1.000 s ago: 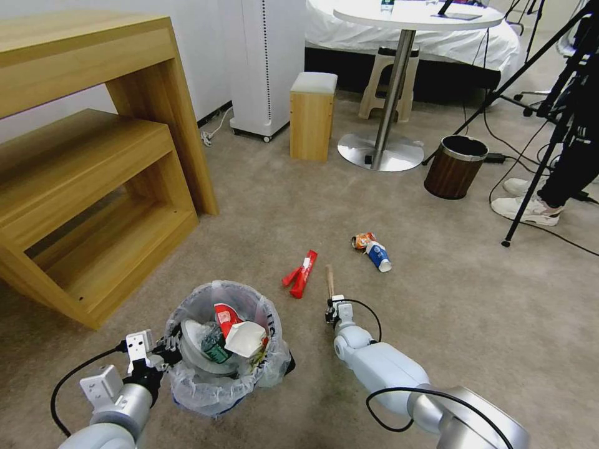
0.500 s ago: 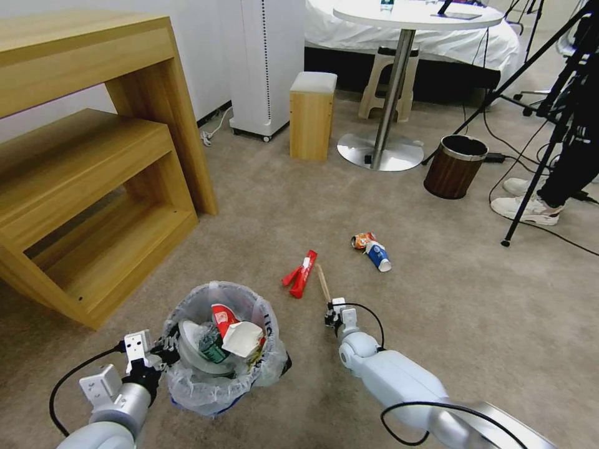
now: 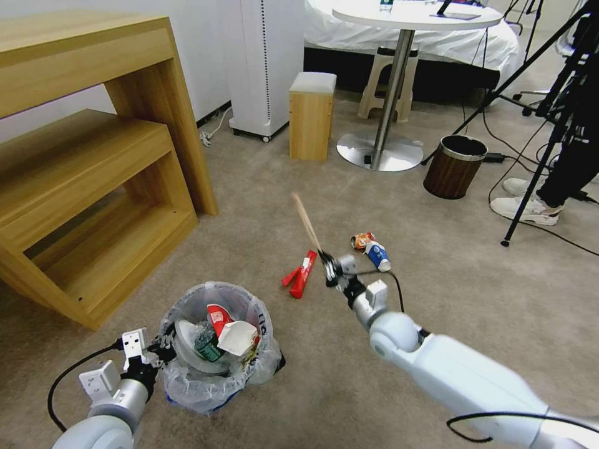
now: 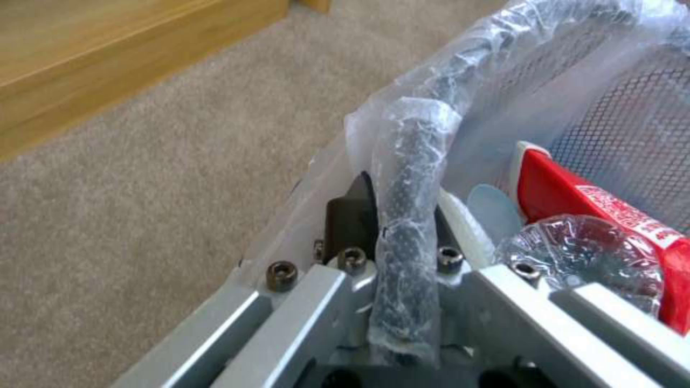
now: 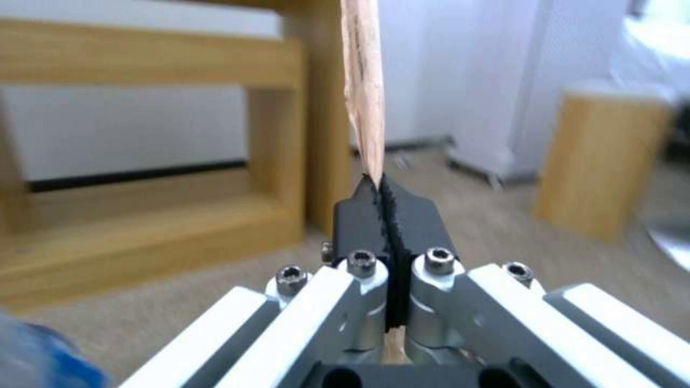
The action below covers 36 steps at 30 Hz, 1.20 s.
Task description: Pick up the trash bin and place the garbage on the floor into it.
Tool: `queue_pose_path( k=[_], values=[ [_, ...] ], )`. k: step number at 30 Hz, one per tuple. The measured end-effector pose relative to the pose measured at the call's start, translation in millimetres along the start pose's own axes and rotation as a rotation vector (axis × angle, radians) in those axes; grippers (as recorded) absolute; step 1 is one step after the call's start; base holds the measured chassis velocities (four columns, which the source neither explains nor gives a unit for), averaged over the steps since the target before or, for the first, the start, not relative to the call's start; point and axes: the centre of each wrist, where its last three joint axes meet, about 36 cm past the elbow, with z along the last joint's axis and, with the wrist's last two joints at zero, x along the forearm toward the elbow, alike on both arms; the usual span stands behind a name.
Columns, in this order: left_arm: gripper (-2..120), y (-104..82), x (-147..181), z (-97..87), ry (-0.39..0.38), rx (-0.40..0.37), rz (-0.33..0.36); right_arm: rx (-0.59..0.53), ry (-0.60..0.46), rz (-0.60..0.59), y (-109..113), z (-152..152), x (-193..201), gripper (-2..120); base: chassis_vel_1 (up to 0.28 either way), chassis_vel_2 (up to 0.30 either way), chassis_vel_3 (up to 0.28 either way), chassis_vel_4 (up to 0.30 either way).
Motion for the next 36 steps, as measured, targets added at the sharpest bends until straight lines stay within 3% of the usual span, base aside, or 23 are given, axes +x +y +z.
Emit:
queue_pose_path(
  k=[7,11,18,36],
  values=[
    [1,-4.8,3.3,-7.4,-0.018,0.002,0.012,0.103,-0.116,-0.219,18.9,-29.3,-18.1,0,0.0,0.0,0.0,0.0],
    [1,-7.2,4.6,-9.7,-0.026,0.006,0.017,0.177,-0.169,-0.321,19.2,-40.7,-30.2,0,0.0,0.0,0.0,0.0],
    [1,-10.6,5.3,-13.4,-0.039,0.012,0.021,0.258,-0.22,-0.45,28.7,-52.9,-39.7,0,0.0,0.0,0.0,0.0],
    [1,-17.9,14.0,-20.9,-0.057,0.02,0.03,0.321,-0.19,-0.578,40.4,-1.1,-32.0,0,0.0,0.0,0.0,0.0]
  ],
)
